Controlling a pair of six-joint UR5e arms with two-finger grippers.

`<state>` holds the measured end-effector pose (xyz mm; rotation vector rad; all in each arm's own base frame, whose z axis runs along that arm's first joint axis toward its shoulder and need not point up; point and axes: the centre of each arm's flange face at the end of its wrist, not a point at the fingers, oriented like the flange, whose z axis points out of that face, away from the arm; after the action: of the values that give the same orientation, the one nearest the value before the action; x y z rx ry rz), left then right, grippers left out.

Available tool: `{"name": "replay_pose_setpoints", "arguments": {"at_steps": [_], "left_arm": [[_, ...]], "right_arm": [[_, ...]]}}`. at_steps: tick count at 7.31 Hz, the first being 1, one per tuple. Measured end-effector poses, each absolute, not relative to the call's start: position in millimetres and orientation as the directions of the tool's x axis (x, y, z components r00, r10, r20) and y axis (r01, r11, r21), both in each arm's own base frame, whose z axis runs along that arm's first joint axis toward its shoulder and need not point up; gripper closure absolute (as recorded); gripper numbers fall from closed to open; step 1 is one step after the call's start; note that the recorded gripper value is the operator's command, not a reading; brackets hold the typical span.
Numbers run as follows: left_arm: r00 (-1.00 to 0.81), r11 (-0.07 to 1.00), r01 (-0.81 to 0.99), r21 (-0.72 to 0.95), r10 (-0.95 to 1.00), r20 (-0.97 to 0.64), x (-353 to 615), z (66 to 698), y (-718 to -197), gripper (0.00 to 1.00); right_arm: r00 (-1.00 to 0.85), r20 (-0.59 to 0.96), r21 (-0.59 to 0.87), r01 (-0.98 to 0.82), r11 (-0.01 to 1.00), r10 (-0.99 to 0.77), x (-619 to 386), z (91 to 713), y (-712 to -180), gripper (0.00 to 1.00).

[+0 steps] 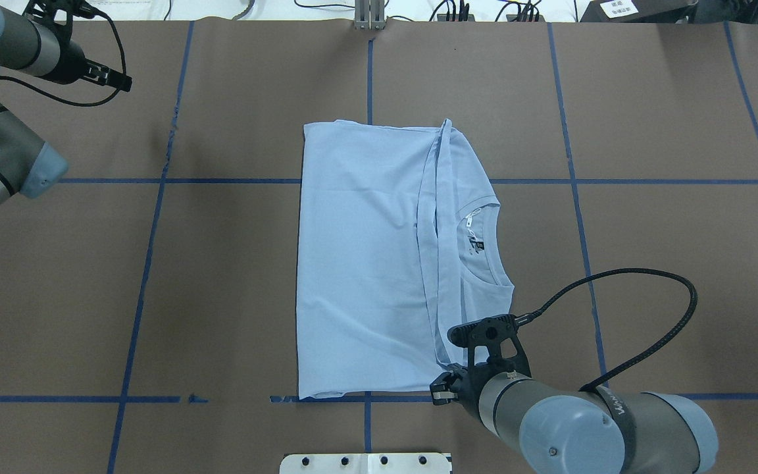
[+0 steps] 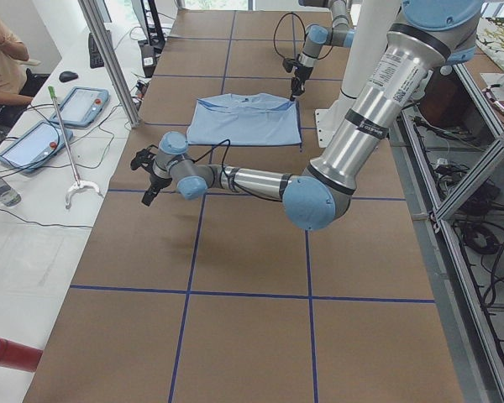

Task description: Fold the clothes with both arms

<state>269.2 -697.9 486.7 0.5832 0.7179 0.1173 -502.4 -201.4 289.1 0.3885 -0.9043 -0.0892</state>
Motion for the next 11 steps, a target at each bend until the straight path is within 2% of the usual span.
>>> {"name": "replay_pose_setpoints", "arguments": {"at_steps": [2, 5, 6, 7, 9, 11], "left_arm": [[0.754, 0.836, 0.093, 0.541, 0.296, -0.586, 269.6, 486.8, -697.8, 0.00], [0.752, 0.833, 0.095, 0.545, 0.298, -0.587, 269.5, 483.8, -697.5, 0.00], [0.752, 0.833, 0.095, 0.545, 0.299, -0.587, 269.5, 483.5, -697.5, 0.00], [0.752, 0.833, 0.095, 0.546, 0.300, -0.588, 269.9, 483.2, -697.3, 0.00], [0.751, 0.832, 0.094, 0.547, 0.301, -0.588, 270.3, 482.4, -697.1, 0.00], [0.751, 0.831, 0.095, 0.548, 0.302, -0.588, 270.4, 480.9, -696.9, 0.00]], "right_arm": [[0.640, 0.745, 0.330, -0.111, 0.937, -0.187, -476.1, 309.3, -200.6, 1.00], [0.642, 0.766, 0.161, -0.219, 0.962, 0.017, -458.1, 339.4, -175.3, 1.00], [0.635, 0.770, 0.127, -0.249, 0.960, 0.063, -460.2, 343.4, -165.1, 0.27], [0.631, 0.771, 0.117, -0.269, 0.956, 0.083, -462.5, 345.7, -158.2, 0.00], [0.630, 0.773, 0.126, -0.268, 0.955, 0.074, -464.1, 344.0, -156.5, 0.00], [0.633, 0.773, 0.194, -0.188, 0.963, -0.033, -467.3, 325.7, -183.7, 0.00]]}}
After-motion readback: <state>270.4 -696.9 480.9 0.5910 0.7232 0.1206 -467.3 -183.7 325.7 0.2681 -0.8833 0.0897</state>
